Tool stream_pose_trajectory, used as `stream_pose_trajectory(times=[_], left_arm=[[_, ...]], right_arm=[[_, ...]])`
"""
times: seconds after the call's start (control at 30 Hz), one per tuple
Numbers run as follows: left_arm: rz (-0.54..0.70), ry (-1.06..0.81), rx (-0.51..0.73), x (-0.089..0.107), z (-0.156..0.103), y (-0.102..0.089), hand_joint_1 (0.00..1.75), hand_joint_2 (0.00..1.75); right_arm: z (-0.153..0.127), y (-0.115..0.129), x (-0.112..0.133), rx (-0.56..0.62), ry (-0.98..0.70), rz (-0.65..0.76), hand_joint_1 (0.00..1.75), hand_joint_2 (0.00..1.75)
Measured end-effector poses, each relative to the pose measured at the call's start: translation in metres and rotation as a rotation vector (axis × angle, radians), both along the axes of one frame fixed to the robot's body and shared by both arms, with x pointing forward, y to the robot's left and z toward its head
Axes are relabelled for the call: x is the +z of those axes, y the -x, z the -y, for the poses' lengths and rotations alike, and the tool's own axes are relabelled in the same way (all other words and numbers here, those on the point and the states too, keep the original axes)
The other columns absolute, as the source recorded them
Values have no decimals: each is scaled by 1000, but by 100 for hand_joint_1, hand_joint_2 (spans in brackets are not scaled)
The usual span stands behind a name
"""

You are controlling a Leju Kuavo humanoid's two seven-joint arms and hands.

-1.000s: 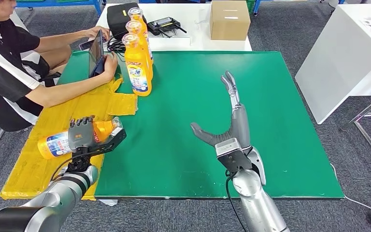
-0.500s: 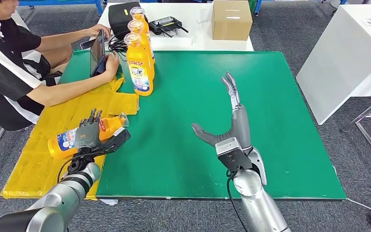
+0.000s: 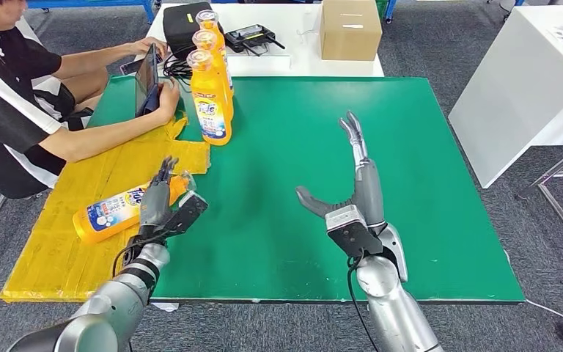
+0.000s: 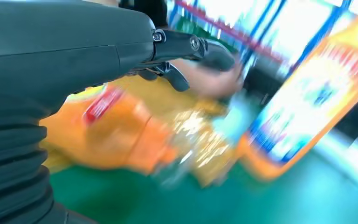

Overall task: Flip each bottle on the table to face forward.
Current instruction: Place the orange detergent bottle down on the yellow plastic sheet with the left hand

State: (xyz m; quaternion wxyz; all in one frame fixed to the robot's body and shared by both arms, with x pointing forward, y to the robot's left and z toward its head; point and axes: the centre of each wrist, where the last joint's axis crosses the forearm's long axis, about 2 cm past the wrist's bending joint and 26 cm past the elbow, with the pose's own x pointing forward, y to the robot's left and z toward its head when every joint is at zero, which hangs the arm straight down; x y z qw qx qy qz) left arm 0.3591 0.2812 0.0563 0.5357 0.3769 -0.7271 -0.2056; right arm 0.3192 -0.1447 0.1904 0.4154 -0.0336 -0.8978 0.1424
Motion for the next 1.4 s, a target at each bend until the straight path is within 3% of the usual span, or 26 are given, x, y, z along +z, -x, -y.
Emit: stream_pose_trajectory(times=[0.23, 0.37, 0.53, 0.6, 0.7, 1.0, 1.4], left_arm=[[358, 4, 77, 50, 17, 11, 0, 175], [448, 195, 59, 69, 32, 24, 0, 175], [205, 544, -181, 63, 58, 48, 0, 175], [103, 614, -245, 54, 65, 57, 0, 175], [46, 653, -283, 47, 70, 65, 0, 175], [-142, 916, -454, 28, 67, 62, 0, 175], [-197, 952, -453, 18, 56, 50, 0, 175]], right_arm=[[13, 8, -18, 0, -36, -81, 0, 175], [25, 21, -38, 13, -76, -174, 0, 175], [51, 51, -77, -59, -86, -326, 0, 175], [62, 62, -89, -90, -101, -370, 0, 175], [73, 72, -98, -126, -115, -404, 0, 175], [82, 68, -95, -168, -150, -402, 0, 175], [77, 52, -86, -195, -169, -369, 0, 175]])
